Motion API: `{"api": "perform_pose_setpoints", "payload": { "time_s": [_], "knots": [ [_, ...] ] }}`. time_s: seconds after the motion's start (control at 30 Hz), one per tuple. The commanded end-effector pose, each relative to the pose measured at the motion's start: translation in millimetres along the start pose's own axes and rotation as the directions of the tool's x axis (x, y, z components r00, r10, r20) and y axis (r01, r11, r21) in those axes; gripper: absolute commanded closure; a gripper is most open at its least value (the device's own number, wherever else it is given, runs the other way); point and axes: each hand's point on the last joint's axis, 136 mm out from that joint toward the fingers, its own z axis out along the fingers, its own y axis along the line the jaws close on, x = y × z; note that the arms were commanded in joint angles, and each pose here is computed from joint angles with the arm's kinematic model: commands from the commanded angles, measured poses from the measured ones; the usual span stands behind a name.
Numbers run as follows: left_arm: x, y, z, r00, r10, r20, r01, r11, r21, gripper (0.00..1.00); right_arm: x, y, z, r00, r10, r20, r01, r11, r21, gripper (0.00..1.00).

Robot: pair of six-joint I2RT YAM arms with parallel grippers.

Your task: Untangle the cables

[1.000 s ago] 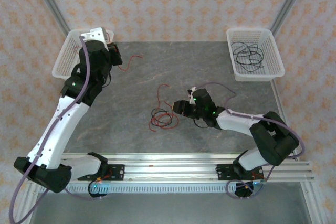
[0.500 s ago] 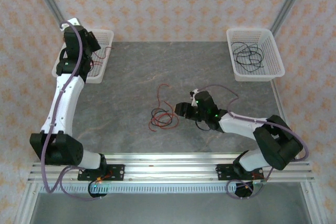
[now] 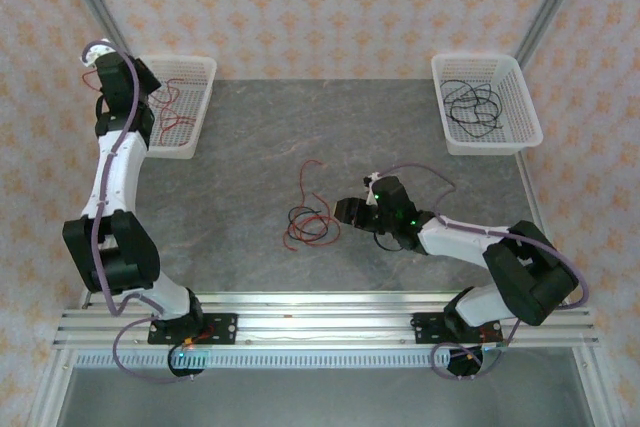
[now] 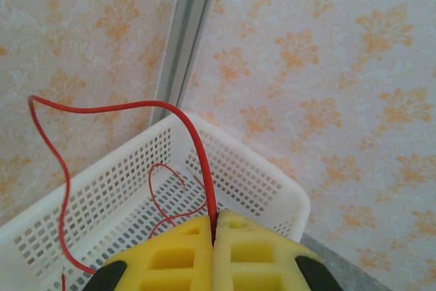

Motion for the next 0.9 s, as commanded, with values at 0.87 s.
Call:
{"api": "perform_pose_setpoints", "payload": {
  "time_s": [0.87],
  "knots": [
    [148,47,72,0.961,-0.199,-0.192,0.199,0.980,-0.021,1.00,-3,8,8,1.000,-0.004,0.008,0.004,1.000,0.030,0.46]
  ]
}}
